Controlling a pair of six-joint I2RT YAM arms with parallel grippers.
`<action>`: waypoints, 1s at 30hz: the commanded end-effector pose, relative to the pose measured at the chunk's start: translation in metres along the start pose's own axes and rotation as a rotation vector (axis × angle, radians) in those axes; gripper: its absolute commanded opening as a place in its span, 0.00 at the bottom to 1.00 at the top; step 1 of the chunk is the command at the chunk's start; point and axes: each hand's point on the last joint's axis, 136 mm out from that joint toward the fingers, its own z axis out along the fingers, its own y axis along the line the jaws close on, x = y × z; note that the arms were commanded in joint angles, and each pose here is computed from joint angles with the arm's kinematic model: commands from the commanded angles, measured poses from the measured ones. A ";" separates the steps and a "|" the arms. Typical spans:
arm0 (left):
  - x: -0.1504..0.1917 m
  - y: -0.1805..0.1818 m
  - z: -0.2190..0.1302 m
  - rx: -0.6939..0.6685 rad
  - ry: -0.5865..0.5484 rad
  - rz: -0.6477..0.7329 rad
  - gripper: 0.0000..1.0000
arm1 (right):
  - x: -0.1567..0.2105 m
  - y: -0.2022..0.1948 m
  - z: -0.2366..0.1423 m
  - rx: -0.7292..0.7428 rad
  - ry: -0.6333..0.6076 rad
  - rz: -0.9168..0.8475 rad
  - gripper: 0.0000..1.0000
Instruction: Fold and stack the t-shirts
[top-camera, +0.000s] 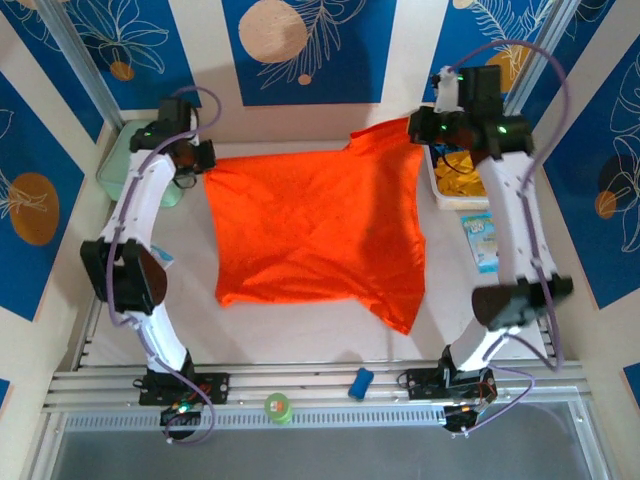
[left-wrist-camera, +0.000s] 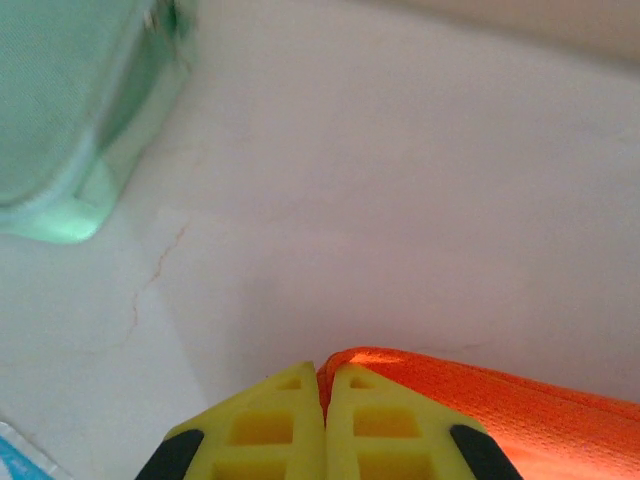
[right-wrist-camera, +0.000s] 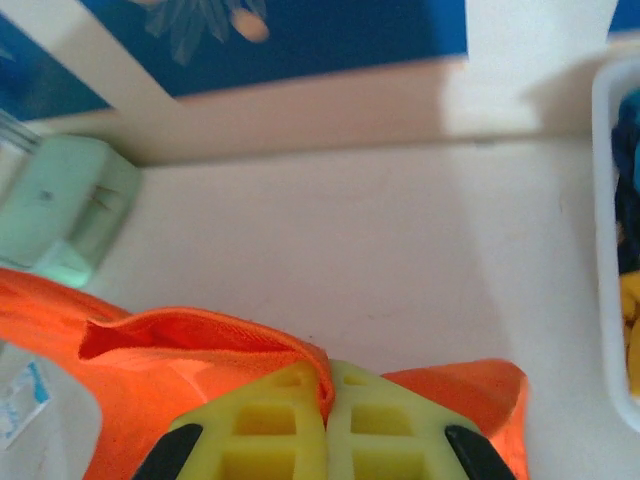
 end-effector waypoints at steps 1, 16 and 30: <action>-0.013 -0.009 -0.080 0.058 -0.100 0.035 0.00 | -0.001 0.022 -0.047 -0.043 -0.088 -0.112 0.00; 0.023 -0.012 -0.313 0.187 -0.472 0.077 0.00 | 0.013 0.111 -0.315 -0.258 -0.560 -0.296 0.00; 0.043 0.006 -0.396 0.140 -0.664 0.086 0.00 | 0.028 0.104 -0.359 -0.192 -0.630 -0.318 0.00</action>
